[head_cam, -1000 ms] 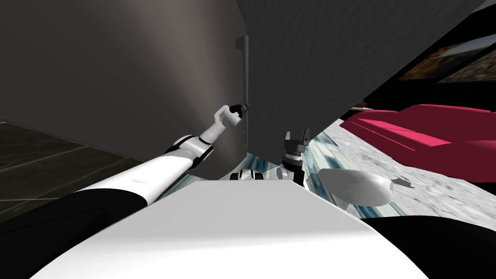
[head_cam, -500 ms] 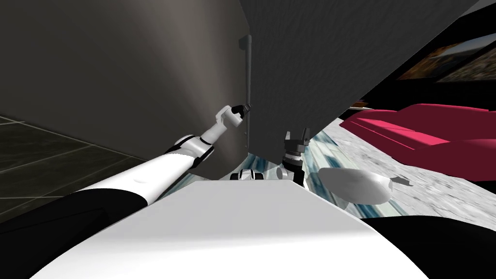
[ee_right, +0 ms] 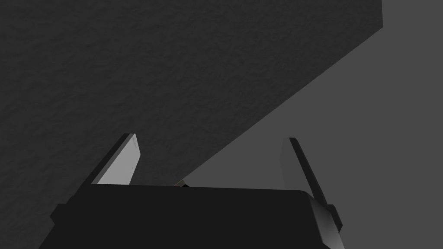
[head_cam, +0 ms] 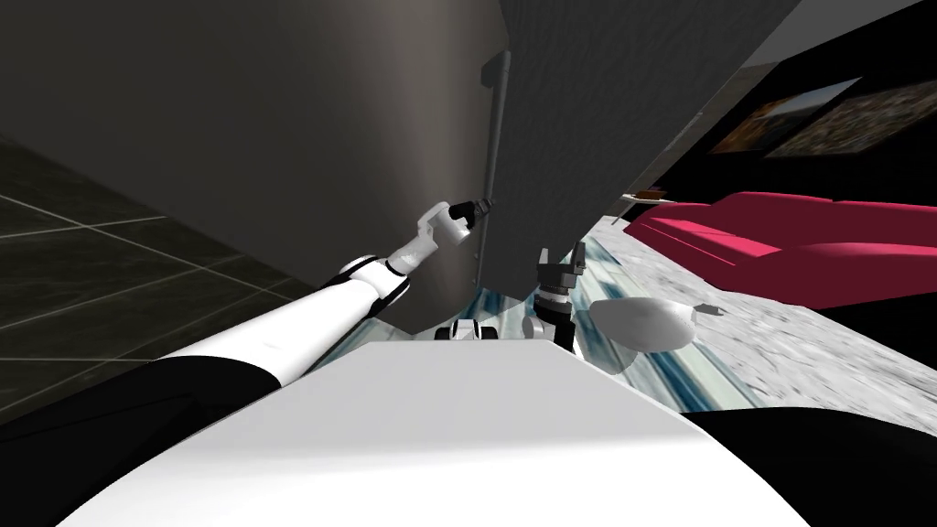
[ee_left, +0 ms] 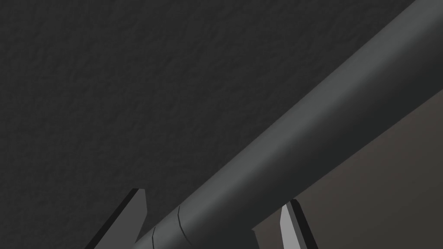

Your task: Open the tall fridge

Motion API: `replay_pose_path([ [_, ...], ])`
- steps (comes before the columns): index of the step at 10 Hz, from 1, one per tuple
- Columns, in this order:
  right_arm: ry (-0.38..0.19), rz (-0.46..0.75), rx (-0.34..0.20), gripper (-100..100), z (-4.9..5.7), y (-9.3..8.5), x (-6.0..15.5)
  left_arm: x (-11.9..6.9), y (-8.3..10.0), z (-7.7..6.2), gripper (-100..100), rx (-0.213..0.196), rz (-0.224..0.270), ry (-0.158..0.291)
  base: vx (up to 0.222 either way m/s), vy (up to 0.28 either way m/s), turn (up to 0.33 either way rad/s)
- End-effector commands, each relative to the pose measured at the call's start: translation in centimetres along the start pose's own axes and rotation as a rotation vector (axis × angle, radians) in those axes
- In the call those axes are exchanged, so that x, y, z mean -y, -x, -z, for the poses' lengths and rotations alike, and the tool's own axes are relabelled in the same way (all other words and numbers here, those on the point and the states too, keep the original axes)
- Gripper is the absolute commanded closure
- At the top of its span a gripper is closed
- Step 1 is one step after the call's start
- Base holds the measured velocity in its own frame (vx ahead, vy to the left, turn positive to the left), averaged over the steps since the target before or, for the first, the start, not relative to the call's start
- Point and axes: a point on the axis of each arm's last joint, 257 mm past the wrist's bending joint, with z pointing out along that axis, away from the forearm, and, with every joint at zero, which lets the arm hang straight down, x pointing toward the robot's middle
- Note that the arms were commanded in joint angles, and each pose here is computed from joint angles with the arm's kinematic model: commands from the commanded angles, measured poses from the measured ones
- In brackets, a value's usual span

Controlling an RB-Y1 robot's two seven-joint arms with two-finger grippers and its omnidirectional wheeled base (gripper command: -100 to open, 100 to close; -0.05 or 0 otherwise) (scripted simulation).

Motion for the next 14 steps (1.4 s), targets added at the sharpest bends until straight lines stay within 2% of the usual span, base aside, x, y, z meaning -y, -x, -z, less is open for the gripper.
replay_pose_path([
  [1, 0.000, 0.000, 0.000, 0, 0.0, 0.0, 0.0, 4.1, -2.8, 0.7, 100, -0.053, 0.022, -0.075, -0.167, 0.094, -0.068],
  [2, 0.000, 0.000, 0.000, 0, 0.0, 0.0, 0.0, 5.4, -4.0, 1.0, 100, -0.076, 0.024, -0.099, -0.147, 0.068, -0.066],
  [3, 0.000, 0.000, 0.000, 0, 0.0, 0.0, 0.0, 5.4, -4.0, 1.0, 100, -0.076, 0.024, -0.099, -0.116, 0.041, -0.030],
  [4, 0.000, 0.000, 0.000, 0, 0.0, 0.0, 0.0, 4.2, -4.2, 0.7, 100, -0.077, 0.005, -0.081, -0.050, 0.016, -0.021],
  [5, 0.000, 0.000, 0.000, 0, 0.0, 0.0, 0.0, 7.0, -6.8, 1.7, 100, -0.127, 0.007, -0.133, -0.116, 0.076, -0.030],
  [6, 0.000, 0.000, 0.000, 0, 0.0, 0.0, 0.0, 6.8, -6.8, 1.6, 100, -0.127, 0.007, -0.128, -0.106, 0.118, -0.062],
  [7, 0.000, 0.000, 0.000, 0, 0.0, 0.0, 0.0, 8.4, -7.9, 2.2, 100, -0.150, 0.008, -0.160, -0.090, 0.123, -0.043],
  [8, 0.000, 0.000, 0.000, 0, 0.0, 0.0, 0.0, 8.4, -7.9, 2.2, 100, -0.150, 0.008, -0.160, -0.073, 0.072, -0.042],
  [13, 0.000, 0.000, 0.000, 0, 0.0, 0.0, 0.0, 14.8, -13.5, 5.7, 100, -0.268, 0.016, -0.290, -0.110, 0.099, -0.040],
  [14, 0.000, 0.000, 0.000, 0, 0.0, 0.0, 0.0, 14.7, -12.4, 5.8, -100, -0.258, 0.001, -0.269, -0.054, 0.046, 0.002],
])
